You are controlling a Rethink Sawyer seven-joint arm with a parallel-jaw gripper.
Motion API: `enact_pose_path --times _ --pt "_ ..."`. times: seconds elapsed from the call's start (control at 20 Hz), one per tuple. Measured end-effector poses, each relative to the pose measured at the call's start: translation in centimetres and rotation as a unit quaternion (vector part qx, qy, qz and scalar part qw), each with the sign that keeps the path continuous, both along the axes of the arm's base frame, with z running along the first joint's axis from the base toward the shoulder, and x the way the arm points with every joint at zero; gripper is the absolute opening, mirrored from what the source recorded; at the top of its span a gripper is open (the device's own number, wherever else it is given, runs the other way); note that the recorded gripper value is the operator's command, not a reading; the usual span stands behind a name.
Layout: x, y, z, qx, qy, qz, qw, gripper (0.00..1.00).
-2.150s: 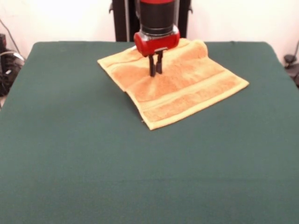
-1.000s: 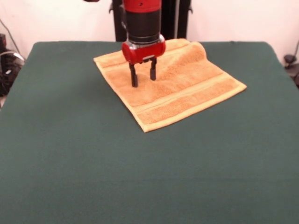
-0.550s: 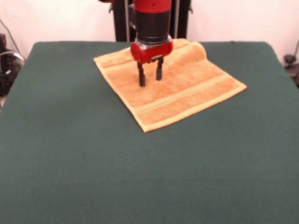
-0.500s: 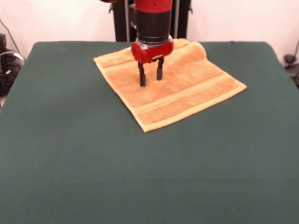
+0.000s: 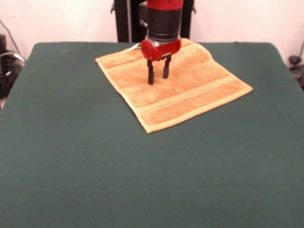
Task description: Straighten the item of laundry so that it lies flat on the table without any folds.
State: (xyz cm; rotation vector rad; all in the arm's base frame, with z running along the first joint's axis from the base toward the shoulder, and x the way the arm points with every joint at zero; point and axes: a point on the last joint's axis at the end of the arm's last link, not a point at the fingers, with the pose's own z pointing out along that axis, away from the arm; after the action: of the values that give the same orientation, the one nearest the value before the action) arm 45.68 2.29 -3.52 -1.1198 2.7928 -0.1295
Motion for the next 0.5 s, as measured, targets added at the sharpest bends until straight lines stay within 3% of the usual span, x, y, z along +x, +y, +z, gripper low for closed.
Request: enact_pose_path --times 0.25,0.5 --pt "-1.1 0.0 0.5 -0.001 -0.013 -0.005 0.9999 1.00" --pt "-2.0 -0.7 0.9 -0.011 -0.006 -0.025 0.9996 1.00"
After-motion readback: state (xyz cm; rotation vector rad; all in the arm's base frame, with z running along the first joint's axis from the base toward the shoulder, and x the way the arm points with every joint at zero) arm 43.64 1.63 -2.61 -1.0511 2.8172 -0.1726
